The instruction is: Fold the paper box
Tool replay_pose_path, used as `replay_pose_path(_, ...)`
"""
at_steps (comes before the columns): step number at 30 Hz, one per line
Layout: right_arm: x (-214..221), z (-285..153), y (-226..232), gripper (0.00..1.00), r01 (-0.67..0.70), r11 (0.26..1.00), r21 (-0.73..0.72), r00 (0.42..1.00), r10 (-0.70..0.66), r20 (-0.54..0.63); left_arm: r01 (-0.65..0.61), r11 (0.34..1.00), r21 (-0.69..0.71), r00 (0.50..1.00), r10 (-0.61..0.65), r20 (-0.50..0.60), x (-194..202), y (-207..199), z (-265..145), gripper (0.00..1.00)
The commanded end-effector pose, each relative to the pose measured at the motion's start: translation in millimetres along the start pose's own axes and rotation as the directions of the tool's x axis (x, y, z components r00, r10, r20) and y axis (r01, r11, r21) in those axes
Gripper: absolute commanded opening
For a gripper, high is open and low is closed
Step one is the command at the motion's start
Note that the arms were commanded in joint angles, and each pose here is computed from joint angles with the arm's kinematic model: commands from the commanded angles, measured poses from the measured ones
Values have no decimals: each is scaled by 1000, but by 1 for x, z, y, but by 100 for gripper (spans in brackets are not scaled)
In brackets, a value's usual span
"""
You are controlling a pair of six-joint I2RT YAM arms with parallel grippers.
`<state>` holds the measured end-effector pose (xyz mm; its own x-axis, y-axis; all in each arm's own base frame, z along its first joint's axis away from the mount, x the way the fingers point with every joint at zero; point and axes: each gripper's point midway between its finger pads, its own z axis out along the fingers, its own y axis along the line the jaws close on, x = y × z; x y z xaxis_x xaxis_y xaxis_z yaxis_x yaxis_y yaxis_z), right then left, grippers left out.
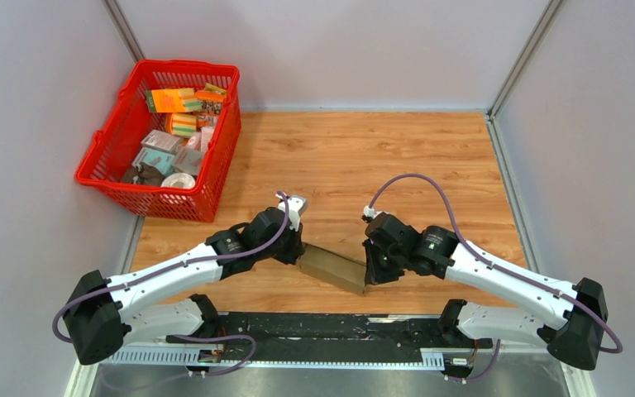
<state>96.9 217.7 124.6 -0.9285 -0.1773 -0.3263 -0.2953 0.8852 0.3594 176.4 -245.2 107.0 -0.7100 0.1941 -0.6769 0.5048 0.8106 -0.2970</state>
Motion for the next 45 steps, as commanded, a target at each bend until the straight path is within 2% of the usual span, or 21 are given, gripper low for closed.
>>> replay_pose_path(1, 8, -6, -7, 0, 60, 998, 9, 998, -60, -28, 6, 1000, -1, 999, -6, -45, 15, 2, 3, 1)
replay_pose_path(7, 14, -2, -12, 0, 67, 998, 15, 997, -67, -49, 9, 1000, 0, 999, -9, -40, 14, 1, 2, 1)
replay_pose_path(18, -2, 14, 20, 0, 3, 994, -105, 1000, -3, -1, 22, 1000, 6, 999, -21, -40, 15, 0, 1, 1)
replay_pose_path(22, 4, 22, 10, 0, 2, 998, -68, 1000, -3, -22, 25, 1000, 6, 999, -25, -37, 15, 0, 2, 1)
replay_pose_path(26, 13, 29, -14, 0, 17, 999, 27, 999, -16, -33, 23, 1000, 2, 999, -23, -38, 16, 1, 1, 1)
replay_pose_path(29, 14, 28, -12, 0, 34, 999, 1, 999, -34, -32, 24, 1000, -3, 999, -25, -35, 18, 3, 2, 1)
replay_pose_path(31, 5, 19, 0, 5, 42, 998, -48, 999, -42, 6, 26, 1000, -11, 999, -26, -33, 18, 5, 3, 1)
replay_pose_path(32, 1, 16, 3, 10, 46, 997, -59, 999, -44, 24, 27, 1000, -12, 999, -27, -32, 18, 5, 3, 1)
replay_pose_path(33, -7, 6, 12, 20, 52, 994, -94, 997, -47, 62, 30, 999, -13, 999, -31, -27, 17, 5, 3, 1)
replay_pose_path(36, -15, -7, 20, 33, 62, 988, -138, 993, -47, 112, 37, 999, -15, 999, -37, -20, 17, 6, 1, 1)
replay_pose_path(39, -20, -22, 25, 39, 56, 982, -179, 987, -28, 158, 55, 998, -14, 999, -55, -3, 15, 6, -1, 5)
replay_pose_path(40, -21, -25, 24, 41, 48, 982, -182, 986, -18, 167, 67, 998, -15, 998, -67, 3, 15, 6, -2, 14)
replay_pose_path(42, -22, -32, 22, 48, 26, 980, -196, 982, 12, 189, 81, 997, 1, 996, -81, 28, 11, 4, -8, 23)
replay_pose_path(43, -24, -33, 18, 50, 3, 981, -191, 980, 36, 198, 99, 995, 0, 995, -98, 35, 11, 4, -10, 38)
replay_pose_path(45, -26, -36, 12, 63, -56, 979, -195, 973, 98, 209, 112, 993, 21, 991, -114, 64, 6, 1, -19, 50)
